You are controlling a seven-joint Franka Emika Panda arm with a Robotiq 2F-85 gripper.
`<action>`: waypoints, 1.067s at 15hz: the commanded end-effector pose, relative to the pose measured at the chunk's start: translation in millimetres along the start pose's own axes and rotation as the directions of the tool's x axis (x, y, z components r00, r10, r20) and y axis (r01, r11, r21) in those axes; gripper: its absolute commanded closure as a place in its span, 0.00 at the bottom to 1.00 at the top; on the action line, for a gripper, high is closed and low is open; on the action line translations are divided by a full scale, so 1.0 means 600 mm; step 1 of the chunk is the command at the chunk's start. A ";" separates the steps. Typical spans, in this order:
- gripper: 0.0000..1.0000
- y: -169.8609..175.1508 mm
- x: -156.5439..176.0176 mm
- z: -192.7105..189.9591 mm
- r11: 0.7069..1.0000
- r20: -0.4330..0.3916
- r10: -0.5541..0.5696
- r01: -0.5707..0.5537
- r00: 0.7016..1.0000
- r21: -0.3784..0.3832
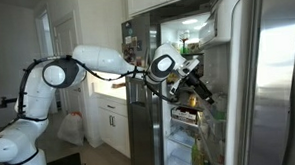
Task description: Move the soda can from the second compartment on the refrigerator door to the one just below it
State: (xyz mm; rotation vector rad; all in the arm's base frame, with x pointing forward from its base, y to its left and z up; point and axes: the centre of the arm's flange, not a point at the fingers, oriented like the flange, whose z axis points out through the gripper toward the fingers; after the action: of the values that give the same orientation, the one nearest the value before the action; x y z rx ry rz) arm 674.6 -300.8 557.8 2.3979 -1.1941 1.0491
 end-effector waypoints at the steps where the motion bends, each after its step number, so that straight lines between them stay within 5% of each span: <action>1: 0.00 -0.020 0.010 0.025 0.999 -0.026 -0.015 0.016 1.000 0.041; 16: 0.00 -0.046 0.004 0.071 0.987 -0.196 -0.138 0.151 0.971 0.053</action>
State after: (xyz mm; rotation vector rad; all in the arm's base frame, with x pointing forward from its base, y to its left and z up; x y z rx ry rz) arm 708.3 -303.1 526.2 2.3738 -0.9879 1.2164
